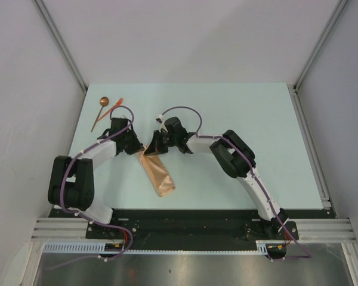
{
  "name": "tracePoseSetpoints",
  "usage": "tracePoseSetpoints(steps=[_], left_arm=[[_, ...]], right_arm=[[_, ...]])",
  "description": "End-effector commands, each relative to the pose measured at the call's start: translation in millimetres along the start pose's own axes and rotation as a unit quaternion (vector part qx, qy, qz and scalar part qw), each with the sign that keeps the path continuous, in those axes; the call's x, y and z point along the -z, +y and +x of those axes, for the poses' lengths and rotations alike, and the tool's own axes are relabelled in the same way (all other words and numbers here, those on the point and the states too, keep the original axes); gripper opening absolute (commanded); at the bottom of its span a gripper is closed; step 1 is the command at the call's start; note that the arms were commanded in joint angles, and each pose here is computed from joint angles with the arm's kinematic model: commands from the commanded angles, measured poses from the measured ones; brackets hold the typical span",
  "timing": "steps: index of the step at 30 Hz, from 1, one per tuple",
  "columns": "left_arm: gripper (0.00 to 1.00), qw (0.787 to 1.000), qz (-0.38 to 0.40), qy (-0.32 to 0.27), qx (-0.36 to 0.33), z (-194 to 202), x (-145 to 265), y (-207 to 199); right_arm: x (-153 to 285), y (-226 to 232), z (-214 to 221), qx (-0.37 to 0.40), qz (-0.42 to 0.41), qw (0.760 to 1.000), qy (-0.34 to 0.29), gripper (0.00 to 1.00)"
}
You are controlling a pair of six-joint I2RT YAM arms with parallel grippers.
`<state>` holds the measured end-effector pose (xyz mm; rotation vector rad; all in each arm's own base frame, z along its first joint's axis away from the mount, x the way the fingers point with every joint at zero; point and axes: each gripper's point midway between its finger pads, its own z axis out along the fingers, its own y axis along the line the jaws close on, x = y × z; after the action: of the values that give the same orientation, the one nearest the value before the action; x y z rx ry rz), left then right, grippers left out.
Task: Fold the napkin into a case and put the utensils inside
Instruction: Stuff the top corner of the smaller-rectangle-folded napkin into the folded napkin.
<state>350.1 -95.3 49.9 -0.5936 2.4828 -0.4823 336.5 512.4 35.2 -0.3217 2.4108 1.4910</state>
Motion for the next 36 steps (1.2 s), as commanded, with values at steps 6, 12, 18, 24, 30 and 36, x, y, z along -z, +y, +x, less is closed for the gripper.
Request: tracePoseSetpoints(steps=[6,12,18,24,30,36], left_arm=[[0.00,0.999,0.040,0.012,0.030,16,-21,-5],[0.00,0.998,0.033,0.017,0.042,28,-28,5],[0.00,0.999,0.028,0.006,0.036,28,-30,10],[0.00,0.999,0.026,0.007,0.035,30,-30,12],[0.00,0.999,0.025,0.007,0.035,30,-30,12],[0.00,0.999,0.021,0.003,0.032,29,-28,14]], right_arm=[[-3,3,1,-0.036,-0.033,0.999,0.003,0.00],[10,6,5,-0.029,-0.023,0.999,0.014,0.13],[44,23,0,0.008,-0.003,1.000,0.016,0.18],[68,26,20,0.014,0.000,0.999,0.034,0.25],[62,23,70,0.008,-0.007,0.997,0.075,0.22],[55,5,97,0.029,0.015,0.995,0.098,0.20]])
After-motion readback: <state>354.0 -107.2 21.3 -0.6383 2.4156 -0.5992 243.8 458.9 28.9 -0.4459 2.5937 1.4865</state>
